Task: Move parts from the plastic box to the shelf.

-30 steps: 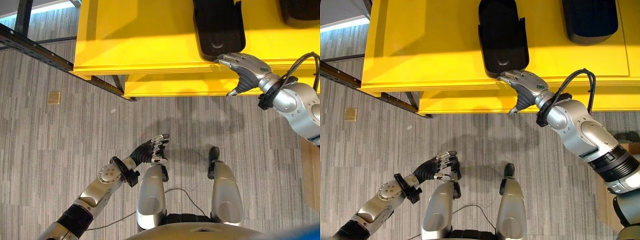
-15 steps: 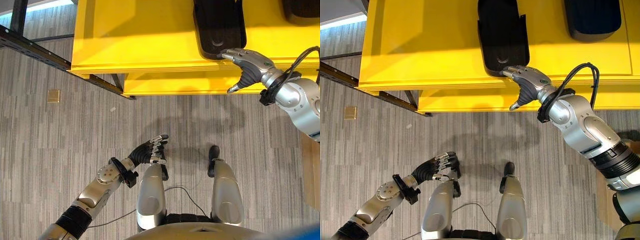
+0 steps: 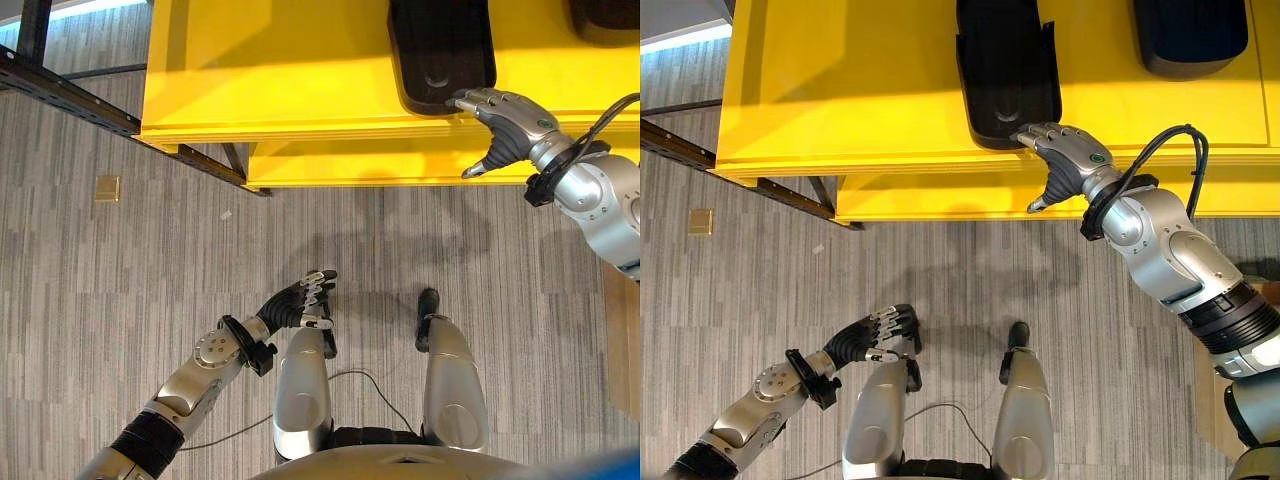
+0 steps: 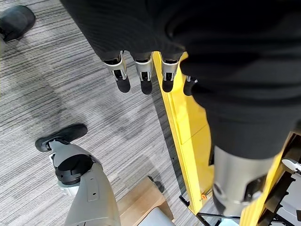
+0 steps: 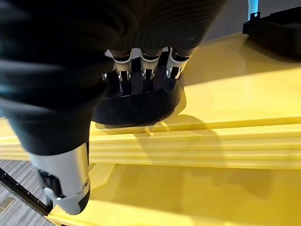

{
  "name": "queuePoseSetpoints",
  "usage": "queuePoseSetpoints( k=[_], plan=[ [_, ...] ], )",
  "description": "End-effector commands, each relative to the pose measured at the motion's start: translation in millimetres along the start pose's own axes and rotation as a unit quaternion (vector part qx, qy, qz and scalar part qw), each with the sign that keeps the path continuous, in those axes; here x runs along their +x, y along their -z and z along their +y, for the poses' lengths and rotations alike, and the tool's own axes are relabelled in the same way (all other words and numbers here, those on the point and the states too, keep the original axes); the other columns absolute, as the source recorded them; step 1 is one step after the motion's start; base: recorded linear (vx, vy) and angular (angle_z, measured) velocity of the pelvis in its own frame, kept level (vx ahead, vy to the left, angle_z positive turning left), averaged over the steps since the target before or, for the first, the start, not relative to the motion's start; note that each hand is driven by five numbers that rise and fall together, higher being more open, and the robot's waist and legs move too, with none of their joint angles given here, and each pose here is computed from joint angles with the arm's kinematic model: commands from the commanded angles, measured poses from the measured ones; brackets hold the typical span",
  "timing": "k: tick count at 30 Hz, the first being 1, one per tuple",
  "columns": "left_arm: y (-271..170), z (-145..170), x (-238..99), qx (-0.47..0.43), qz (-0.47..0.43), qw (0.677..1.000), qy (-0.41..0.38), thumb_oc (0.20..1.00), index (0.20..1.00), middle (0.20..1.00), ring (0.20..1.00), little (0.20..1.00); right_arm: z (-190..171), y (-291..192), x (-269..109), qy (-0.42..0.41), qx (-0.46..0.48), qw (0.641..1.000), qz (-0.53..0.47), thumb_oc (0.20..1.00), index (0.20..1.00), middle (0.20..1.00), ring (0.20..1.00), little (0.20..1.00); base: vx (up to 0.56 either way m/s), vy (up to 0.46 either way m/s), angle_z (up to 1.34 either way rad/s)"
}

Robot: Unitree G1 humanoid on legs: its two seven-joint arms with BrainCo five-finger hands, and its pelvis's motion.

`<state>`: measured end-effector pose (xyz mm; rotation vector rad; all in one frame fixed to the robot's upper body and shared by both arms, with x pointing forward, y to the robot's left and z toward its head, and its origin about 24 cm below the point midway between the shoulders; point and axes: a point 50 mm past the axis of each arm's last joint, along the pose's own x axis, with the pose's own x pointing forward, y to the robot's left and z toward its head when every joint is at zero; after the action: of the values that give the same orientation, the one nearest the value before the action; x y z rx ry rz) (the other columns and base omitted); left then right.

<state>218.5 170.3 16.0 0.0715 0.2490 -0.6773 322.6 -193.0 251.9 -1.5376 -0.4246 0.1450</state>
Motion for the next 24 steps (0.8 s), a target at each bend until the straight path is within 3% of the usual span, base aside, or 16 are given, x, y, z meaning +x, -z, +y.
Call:
queuePoseSetpoints(
  k=[1, 10, 17, 24],
  plan=[
    [-5, -12, -6, 0.014, -0.024, 0.999, 0.023, 1.0, 1.0, 1.0, 1.0, 1.0, -50, -11, 7, 0.116, -0.031, 0.992, -0.026, 1.0, 1.0, 1.0, 1.0, 1.0, 0.0, 0.0, 0.0],
    [-7, -16, 0, 0.017, -0.026, 0.999, 0.031, 1.0, 1.0, 1.0, 1.0, 1.0, -64, -15, 18, 0.234, 0.005, 0.972, -0.024, 1.0, 1.0, 1.0, 1.0, 1.0, 0.0, 0.005, 0.0],
    [-8, -24, 7, 0.007, -0.038, 0.999, 0.037, 1.0, 1.0, 1.0, 1.0, 1.0, -81, -35, 5, 0.395, 0.07, 0.911, -0.095, 1.0, 1.0, 1.0, 1.0, 1.0, -0.01, 0.053, 0.01],
    [-9, -26, 13, -0.003, -0.051, 0.998, 0.036, 1.0, 1.0, 1.0, 1.0, 1.0, -72, -49, -7, 0.389, 0.144, 0.901, -0.129, 1.0, 1.0, 1.0, 1.0, 1.0, -0.01, 0.055, 0.0]
  ],
)
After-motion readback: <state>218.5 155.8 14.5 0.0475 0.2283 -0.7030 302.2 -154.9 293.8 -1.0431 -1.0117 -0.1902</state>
